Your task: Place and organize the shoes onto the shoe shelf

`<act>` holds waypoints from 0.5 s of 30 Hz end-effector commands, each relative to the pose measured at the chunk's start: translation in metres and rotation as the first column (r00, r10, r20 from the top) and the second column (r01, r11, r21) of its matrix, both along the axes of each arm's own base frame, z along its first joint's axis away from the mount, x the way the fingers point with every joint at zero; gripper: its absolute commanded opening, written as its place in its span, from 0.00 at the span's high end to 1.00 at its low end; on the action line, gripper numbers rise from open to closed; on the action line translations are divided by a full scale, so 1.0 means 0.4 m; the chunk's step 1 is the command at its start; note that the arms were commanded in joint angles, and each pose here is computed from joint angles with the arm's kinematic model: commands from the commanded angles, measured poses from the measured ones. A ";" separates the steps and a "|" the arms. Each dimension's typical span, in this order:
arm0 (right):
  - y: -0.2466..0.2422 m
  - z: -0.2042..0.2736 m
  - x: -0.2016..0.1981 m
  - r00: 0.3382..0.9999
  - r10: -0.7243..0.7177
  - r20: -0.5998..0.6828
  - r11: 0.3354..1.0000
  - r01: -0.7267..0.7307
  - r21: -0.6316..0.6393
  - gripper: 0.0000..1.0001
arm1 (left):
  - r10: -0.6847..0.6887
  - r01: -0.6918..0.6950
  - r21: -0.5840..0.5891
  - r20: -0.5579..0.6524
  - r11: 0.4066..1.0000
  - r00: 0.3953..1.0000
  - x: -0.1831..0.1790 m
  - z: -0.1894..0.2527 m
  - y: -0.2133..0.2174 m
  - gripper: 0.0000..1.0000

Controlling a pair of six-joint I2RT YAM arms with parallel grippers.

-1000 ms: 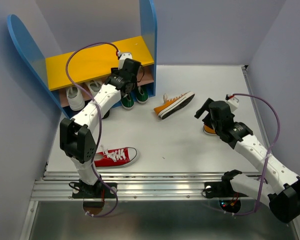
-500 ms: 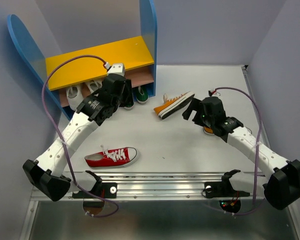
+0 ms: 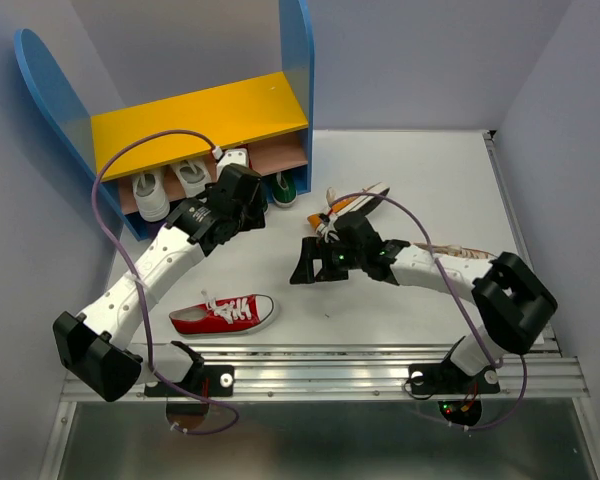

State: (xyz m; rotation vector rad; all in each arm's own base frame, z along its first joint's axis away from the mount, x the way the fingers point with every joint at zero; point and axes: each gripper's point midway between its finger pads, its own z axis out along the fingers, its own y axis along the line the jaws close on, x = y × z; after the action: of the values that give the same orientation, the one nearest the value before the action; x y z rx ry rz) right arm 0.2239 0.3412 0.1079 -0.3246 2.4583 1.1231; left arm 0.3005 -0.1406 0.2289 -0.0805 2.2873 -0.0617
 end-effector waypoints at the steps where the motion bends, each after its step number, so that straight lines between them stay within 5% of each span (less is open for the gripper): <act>1: 0.106 0.042 -0.037 0.985 0.171 -0.027 0.974 -0.165 0.156 0.00 | 0.084 -0.079 -0.046 0.119 0.996 0.989 0.027 0.094 0.017 0.32; 15: 0.224 -0.069 -0.167 0.902 0.397 -0.168 0.907 -0.358 0.222 0.07 | 0.075 -0.060 -0.098 0.150 0.993 0.986 0.027 0.114 0.004 0.32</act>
State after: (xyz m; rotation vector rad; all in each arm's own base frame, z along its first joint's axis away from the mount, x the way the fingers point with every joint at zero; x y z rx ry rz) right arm 0.1584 0.4049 0.0583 -0.6013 2.6218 1.4782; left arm 0.3070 -0.1350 0.2534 -0.1632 2.1938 -0.0765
